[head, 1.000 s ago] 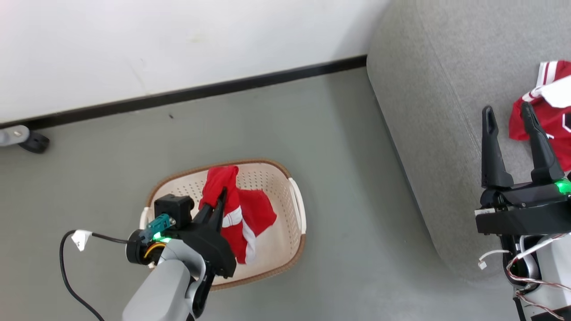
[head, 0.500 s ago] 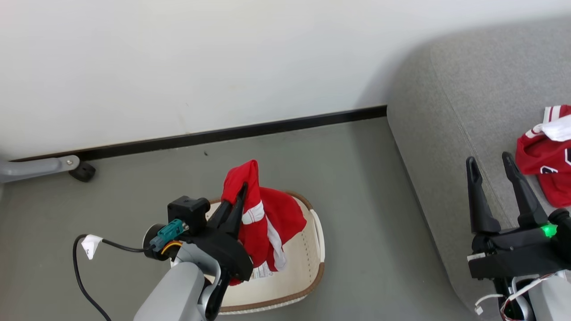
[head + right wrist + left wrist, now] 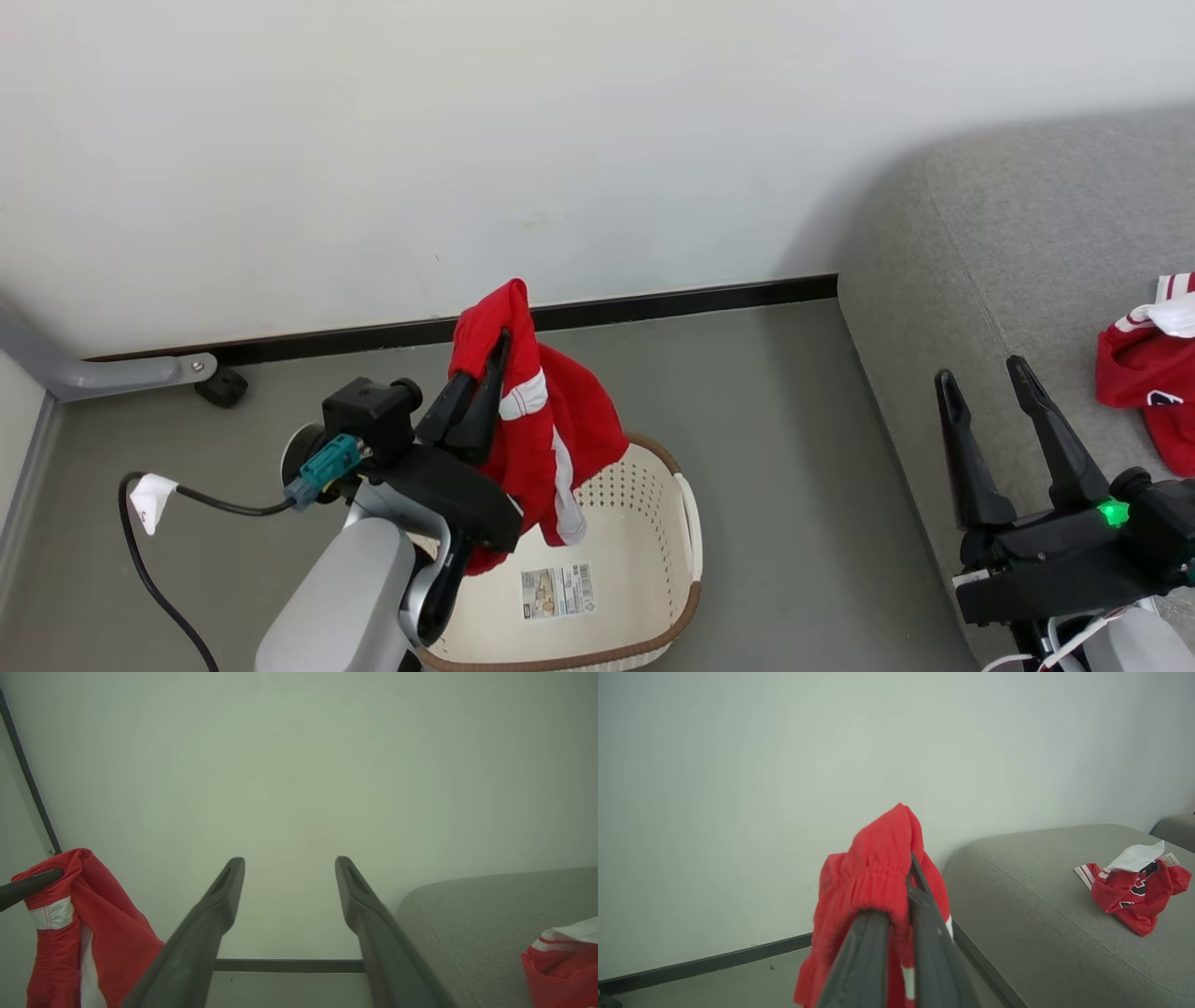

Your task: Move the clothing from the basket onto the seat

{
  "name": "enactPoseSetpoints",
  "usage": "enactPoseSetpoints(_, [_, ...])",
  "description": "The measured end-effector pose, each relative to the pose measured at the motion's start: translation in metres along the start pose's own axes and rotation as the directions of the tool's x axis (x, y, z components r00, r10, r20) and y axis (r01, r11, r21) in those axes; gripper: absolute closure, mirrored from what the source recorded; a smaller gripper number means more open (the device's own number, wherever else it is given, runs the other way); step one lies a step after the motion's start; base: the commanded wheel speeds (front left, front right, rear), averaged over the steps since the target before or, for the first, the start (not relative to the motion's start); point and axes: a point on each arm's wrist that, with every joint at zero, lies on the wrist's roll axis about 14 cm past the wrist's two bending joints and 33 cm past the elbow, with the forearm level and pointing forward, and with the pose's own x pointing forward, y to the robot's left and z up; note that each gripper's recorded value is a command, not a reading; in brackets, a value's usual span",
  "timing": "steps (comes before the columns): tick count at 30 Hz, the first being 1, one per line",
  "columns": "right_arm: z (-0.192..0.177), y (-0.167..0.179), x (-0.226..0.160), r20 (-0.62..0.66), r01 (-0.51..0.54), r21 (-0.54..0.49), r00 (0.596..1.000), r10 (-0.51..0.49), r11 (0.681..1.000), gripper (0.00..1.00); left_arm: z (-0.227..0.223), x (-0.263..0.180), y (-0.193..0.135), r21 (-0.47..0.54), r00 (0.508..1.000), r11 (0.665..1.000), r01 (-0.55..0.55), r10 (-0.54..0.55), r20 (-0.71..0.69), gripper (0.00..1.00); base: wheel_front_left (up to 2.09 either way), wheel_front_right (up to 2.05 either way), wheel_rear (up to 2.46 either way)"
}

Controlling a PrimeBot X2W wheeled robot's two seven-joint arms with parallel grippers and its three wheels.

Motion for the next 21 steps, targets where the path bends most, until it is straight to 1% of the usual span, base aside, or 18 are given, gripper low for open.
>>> enactPoseSetpoints(9, [-0.005, 0.017, 0.001, -0.017, -0.063, 0.012, 0.998, 0.064, 0.998, 0.00, 0.017, 0.003, -0.010, 0.015, 0.998, 0.999, 0.037, -0.037, 0.053, 1.00, 0.00, 0.00, 0.00])
enactPoseSetpoints(13, [-0.011, 0.040, 0.008, -0.032, -0.134, 0.028, 0.990, 0.135, 0.991, 0.00, 0.020, 0.003, -0.024, 0.036, 0.995, 0.996, 0.079, -0.081, 0.061, 1.00, 0.00, 0.00, 0.00])
enactPoseSetpoints(15, [-0.016, 0.054, 0.009, -0.047, -0.179, 0.033, 0.982, 0.181, 0.983, 0.00, 0.020, 0.002, -0.029, 0.041, 0.994, 0.995, 0.092, -0.095, 0.061, 1.00, 0.00, 0.00, 0.00])
enactPoseSetpoints(18, [-0.024, 0.083, 0.011, -0.067, -0.267, 0.049, 0.961, 0.269, 0.963, 0.00, 0.021, 0.000, -0.033, 0.045, 0.993, 0.994, 0.104, -0.106, 0.058, 1.00, 0.00, 0.00, 0.00])
enactPoseSetpoints(21, [-0.029, 0.102, 0.012, -0.083, -0.325, 0.050, 0.941, 0.328, 0.945, 0.00, 0.022, -0.002, -0.038, 0.057, 0.992, 0.992, 0.116, -0.119, 0.052, 1.00, 0.00, 0.00, 0.00])
